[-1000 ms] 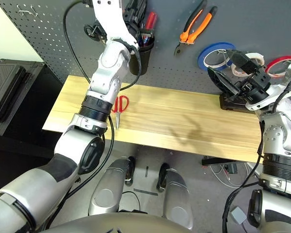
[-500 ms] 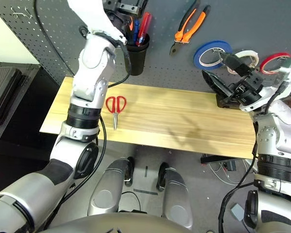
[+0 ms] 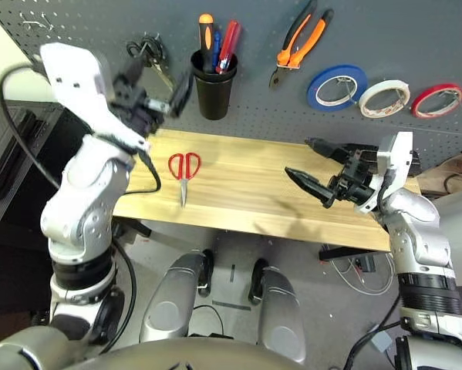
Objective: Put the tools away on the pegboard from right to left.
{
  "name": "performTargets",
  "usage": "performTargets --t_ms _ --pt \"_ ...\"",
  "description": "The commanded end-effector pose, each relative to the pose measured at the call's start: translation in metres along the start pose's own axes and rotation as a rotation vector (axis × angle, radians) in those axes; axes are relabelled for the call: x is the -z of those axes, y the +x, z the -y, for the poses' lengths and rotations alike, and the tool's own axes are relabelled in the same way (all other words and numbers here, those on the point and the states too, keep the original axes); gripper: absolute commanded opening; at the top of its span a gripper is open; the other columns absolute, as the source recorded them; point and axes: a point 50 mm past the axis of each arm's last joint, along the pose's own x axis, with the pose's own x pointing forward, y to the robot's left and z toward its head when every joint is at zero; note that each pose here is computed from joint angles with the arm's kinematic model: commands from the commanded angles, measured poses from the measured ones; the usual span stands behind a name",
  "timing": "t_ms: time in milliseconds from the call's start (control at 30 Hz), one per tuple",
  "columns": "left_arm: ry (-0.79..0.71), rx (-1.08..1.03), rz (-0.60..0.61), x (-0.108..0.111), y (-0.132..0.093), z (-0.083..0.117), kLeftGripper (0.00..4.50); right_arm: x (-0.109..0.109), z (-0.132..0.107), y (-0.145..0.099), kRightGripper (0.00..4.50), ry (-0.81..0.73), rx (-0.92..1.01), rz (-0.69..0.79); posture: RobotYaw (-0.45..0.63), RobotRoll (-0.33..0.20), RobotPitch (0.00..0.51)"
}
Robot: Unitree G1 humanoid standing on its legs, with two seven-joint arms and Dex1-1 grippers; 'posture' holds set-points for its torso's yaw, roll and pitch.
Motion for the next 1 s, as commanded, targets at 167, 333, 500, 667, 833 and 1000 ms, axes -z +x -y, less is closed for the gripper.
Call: performTargets --t_ms 167,333,500,667,833,1000 --pt "0.05 -0.09 -0.236 0.061 -0.002 -0.013 4.49 0.026 -0.006 0.011 4.5 0.001 0.024 -0.186 0.26 0.0 0.197" --pt "0.067 -0.152 -0.356 0.09 0.003 -0.024 4.49 0.043 -0.007 0.02 4.5 -0.004 0.058 -0.27 0.25 0.0 0.202" --pt "0.097 -0.221 -0.441 0.111 0.008 -0.037 4.49 0.055 -0.005 0.031 4.5 -0.001 0.111 -0.33 0.25 0.0 0.216" --pt "0.111 -0.281 -0.476 0.123 0.014 -0.047 4.49 0.061 -0.009 0.043 4.5 0.023 0.137 -0.352 0.24 0.0 0.225" --pt "0.122 -0.314 -0.52 0.137 0.021 -0.055 4.49 0.063 -0.014 0.054 4.5 0.03 0.142 -0.362 0.23 0.0 0.233" --pt "0.144 -0.359 -0.6 0.154 0.026 -0.067 4.49 0.065 -0.016 0.062 4.5 0.035 0.14 -0.383 0.22 0.0 0.242"
